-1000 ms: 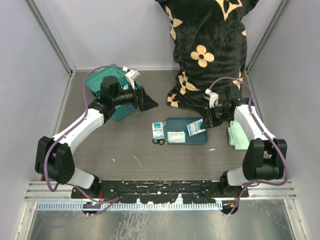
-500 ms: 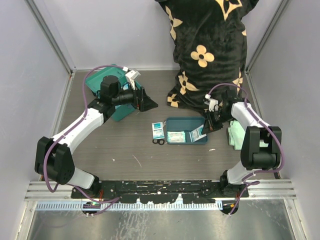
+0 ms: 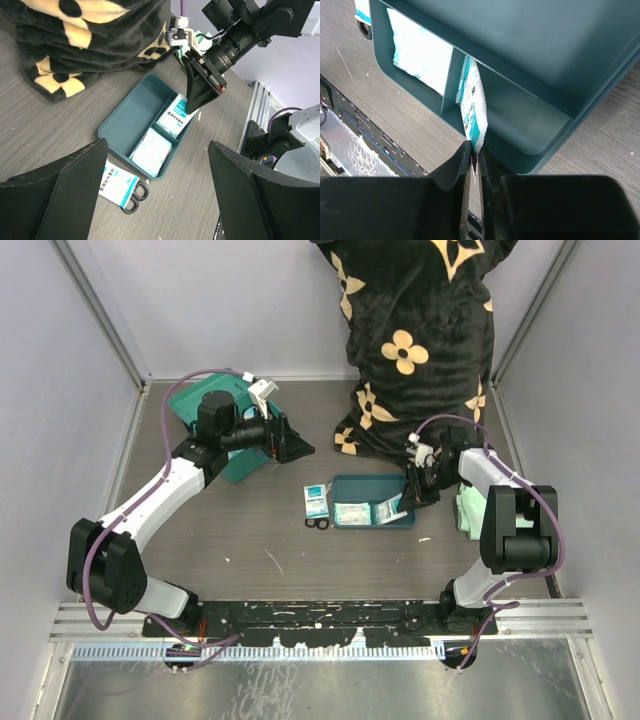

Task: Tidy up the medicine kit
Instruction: Place the medical item at the medicine box compartment.

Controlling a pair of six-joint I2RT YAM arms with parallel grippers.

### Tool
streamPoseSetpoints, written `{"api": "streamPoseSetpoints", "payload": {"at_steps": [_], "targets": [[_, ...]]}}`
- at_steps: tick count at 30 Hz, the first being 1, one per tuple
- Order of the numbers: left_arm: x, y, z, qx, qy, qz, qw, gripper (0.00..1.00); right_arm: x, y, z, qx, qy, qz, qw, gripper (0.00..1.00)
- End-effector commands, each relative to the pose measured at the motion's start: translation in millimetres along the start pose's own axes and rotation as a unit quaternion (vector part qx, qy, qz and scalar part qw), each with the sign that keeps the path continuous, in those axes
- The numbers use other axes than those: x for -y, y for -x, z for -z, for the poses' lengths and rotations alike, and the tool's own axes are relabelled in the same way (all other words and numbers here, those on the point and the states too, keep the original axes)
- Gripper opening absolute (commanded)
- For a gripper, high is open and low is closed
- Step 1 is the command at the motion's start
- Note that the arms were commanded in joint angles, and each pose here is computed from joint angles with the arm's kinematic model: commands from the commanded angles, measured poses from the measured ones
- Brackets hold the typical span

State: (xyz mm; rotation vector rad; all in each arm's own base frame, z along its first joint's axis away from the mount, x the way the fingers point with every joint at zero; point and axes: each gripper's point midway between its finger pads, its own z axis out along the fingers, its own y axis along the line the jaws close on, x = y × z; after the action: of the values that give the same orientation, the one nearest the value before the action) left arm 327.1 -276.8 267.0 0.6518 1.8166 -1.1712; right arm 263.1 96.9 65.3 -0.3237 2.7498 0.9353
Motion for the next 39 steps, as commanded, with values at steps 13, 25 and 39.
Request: {"api": "streamPoseSetpoints", "payload": {"at_steps": [13, 25, 39], "targets": [[15, 29, 12, 0.030, -0.005, -0.051, 0.998, 0.85, 11, 10, 16, 0.025, -0.059, 0.024, 0.998, 0.52], [13, 28, 13, 0.028, 0.002, -0.057, 0.998, 0.85, 17, 12, 29, 0.028, -0.099, 0.039, 0.994, 0.59], [-3, 11, 13, -0.005, 0.024, -0.085, 0.996, 0.86, -11, 53, 60, 0.121, -0.090, 0.116, 0.982, 0.59]]}}
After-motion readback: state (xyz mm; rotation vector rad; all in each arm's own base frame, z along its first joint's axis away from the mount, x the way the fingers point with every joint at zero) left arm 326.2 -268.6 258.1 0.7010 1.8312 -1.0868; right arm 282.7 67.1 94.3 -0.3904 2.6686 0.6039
